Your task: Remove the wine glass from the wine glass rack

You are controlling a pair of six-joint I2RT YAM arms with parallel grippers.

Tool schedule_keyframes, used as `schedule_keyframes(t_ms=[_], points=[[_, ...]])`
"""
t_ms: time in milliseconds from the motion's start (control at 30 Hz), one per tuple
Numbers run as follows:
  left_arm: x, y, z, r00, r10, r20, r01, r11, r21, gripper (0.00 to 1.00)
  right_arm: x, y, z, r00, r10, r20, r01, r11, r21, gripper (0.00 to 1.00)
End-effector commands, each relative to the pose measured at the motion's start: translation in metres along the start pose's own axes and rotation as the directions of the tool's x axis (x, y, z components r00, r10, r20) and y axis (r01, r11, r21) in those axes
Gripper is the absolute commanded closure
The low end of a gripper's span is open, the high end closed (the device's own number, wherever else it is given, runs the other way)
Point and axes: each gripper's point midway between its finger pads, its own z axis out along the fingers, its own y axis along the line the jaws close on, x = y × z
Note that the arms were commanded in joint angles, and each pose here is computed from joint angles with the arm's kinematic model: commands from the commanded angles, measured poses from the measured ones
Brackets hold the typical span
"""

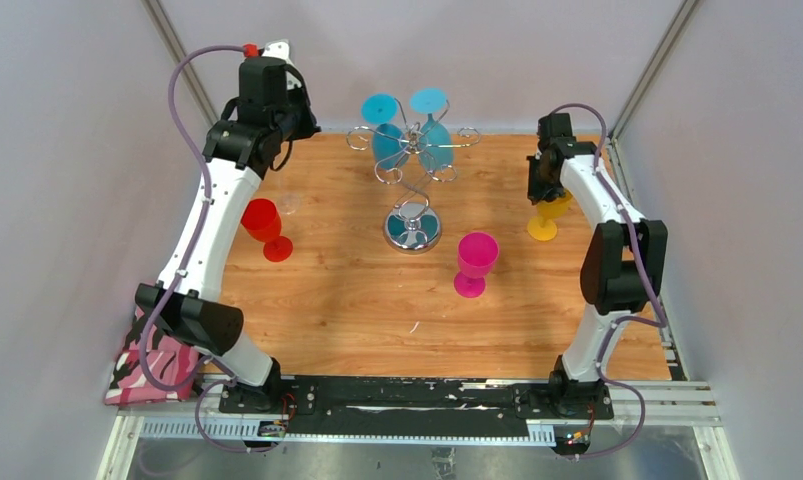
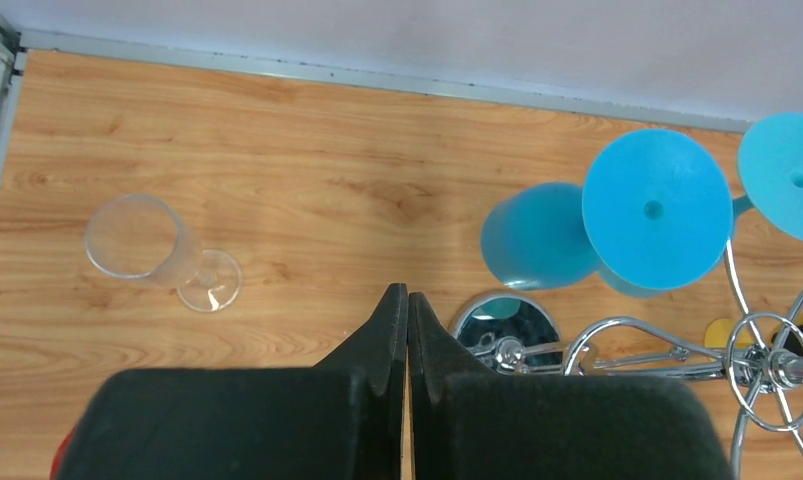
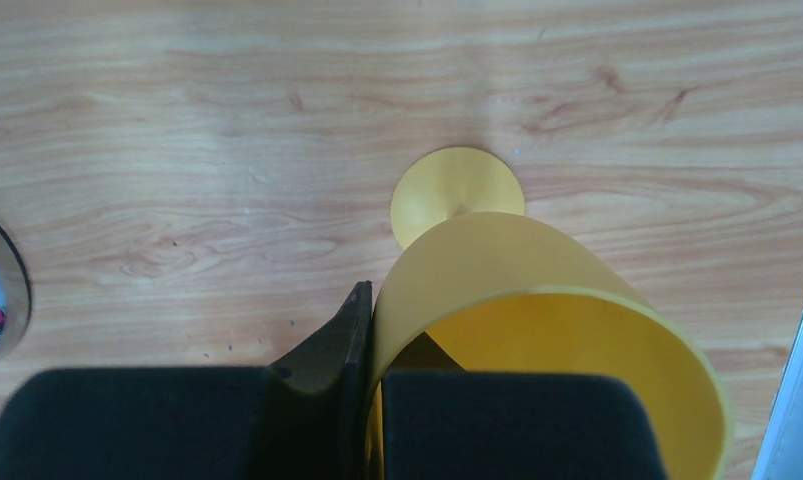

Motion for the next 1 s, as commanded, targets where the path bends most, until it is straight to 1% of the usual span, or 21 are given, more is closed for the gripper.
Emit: schedule_keyframes(t_ms=[0, 267, 333, 500, 567, 633, 700, 900, 967], points=[[-0.025, -0.006, -0.022, 0.995, 0.020, 0.095, -0.024, 0.999, 0.034, 1.00, -0.007, -0.011, 0.003, 0.999, 0.023, 0.037, -0.024, 0.999, 0.040, 1.00], [-0.019, -0.008, -0.014, 0.996, 0.014, 0.087, -0.018, 0.999, 0.048, 1.00, 0.005, -0.010, -0.005, 0.997, 0.039, 0.072, -0.041, 0.999, 0.020, 1.00], [-0.018, -0.010, -0.011, 0.996, 0.013, 0.083, -0.017, 0.998, 0.056, 1.00, 0.005, -0.010, -0.010, 0.996, 0.046, 0.073, -0.047, 0.999, 0.016, 0.93], [-0.018, -0.016, -0.006, 0.997, 0.015, 0.073, -0.021, 0.997, 0.081, 1.00, -0.006, -0.010, -0.030, 0.992, 0.059, 0.114, -0.060, 0.998, 0.007, 0.84], [-0.016, -0.017, -0.002, 0.998, 0.018, 0.065, -0.023, 0.996, 0.088, 1.00, -0.010, -0.010, -0.037, 0.990, 0.058, 0.129, -0.060, 0.998, 0.007, 0.76], [-0.014, -0.018, 0.001, 0.998, 0.019, 0.058, -0.024, 0.995, 0.093, 1.00, -0.015, -0.010, -0.043, 0.988, 0.058, 0.140, -0.059, 0.998, 0.004, 0.72], [-0.013, -0.020, 0.002, 0.998, 0.019, 0.055, -0.024, 0.994, 0.102, 1.00, -0.019, -0.011, -0.047, 0.987, 0.056, 0.148, -0.058, 0.998, 0.005, 0.66], [-0.013, -0.023, 0.004, 0.998, 0.021, 0.053, -0.027, 0.993, 0.116, 1.00, -0.028, -0.007, -0.059, 0.984, 0.059, 0.167, -0.056, 0.998, -0.021, 0.64], [-0.014, -0.026, 0.004, 0.998, 0.011, 0.058, -0.019, 0.990, 0.142, 0.96, -0.034, -0.007, -0.071, 0.979, 0.064, 0.195, -0.059, 0.998, -0.028, 0.63]])
